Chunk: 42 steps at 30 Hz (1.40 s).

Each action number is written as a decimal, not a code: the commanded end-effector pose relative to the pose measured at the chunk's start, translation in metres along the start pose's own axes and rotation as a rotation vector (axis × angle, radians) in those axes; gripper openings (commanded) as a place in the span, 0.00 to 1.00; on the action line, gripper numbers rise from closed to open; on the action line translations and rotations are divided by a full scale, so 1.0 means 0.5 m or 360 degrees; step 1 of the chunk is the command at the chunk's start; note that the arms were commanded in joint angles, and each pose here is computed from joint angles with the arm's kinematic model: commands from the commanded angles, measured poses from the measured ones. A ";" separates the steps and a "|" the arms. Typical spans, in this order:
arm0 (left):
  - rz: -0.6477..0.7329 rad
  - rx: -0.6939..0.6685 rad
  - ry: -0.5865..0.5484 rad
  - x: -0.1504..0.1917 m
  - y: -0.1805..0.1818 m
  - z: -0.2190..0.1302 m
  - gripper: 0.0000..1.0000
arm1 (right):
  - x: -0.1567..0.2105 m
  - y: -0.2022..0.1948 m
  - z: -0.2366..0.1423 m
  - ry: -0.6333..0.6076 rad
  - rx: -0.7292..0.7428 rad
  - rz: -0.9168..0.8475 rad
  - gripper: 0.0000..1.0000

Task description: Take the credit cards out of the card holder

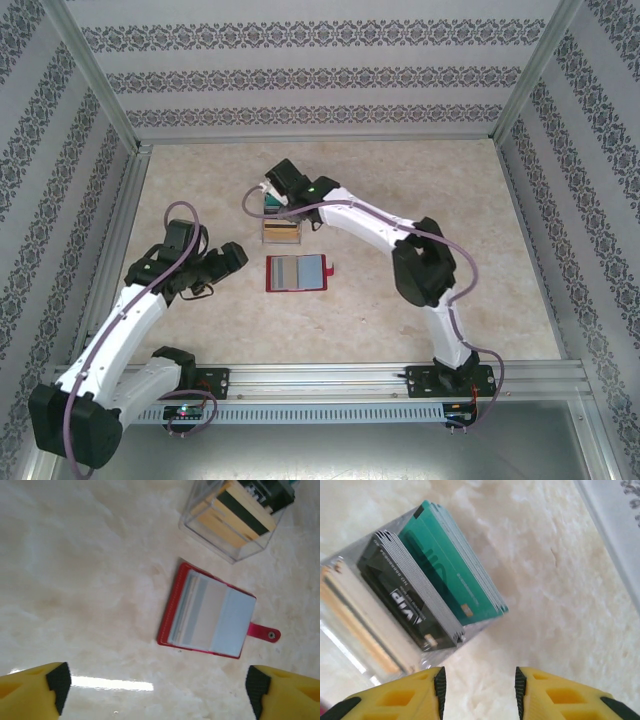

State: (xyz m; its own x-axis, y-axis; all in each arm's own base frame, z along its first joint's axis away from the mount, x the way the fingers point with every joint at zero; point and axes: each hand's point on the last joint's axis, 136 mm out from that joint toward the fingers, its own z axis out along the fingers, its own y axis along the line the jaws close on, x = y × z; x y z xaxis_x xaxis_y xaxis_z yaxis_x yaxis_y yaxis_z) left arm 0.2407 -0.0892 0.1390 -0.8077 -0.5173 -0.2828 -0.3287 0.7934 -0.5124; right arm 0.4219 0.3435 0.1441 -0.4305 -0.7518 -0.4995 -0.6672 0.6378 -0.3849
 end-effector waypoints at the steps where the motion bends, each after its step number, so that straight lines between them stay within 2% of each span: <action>1: 0.0015 0.0203 0.0036 -0.007 -0.045 0.020 0.84 | 0.016 0.020 -0.056 -0.0044 -0.0186 0.0400 0.43; 8: 0.0054 0.0269 0.0195 0.021 -0.070 0.082 0.62 | 0.148 0.110 -0.075 0.0135 -0.0463 0.0893 0.44; 12: 0.0091 0.0274 0.0259 0.035 -0.083 0.117 0.58 | 0.223 0.159 -0.062 0.0278 -0.0542 0.1086 0.41; 18: 0.0165 0.0261 0.0358 0.059 -0.103 0.171 0.56 | 0.298 0.190 -0.043 0.0400 -0.0497 0.1230 0.38; 24: 0.0212 0.0237 0.0420 0.071 -0.116 0.219 0.53 | 0.327 0.211 -0.024 0.0456 -0.0503 0.1271 0.30; 42: 0.0307 0.0077 0.0416 0.065 -0.088 0.269 0.51 | 0.341 0.238 0.001 0.0517 -0.0521 0.1239 0.24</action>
State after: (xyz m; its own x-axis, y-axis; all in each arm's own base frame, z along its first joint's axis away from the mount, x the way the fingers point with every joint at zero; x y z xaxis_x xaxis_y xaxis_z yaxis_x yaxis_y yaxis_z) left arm 0.2856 -0.1811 0.0415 -0.9507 -0.2872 -0.1167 -0.1860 0.8298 -0.5262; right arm 0.2748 0.2865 0.0181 -0.9470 -0.1580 -0.2798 -0.2264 0.9460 0.2320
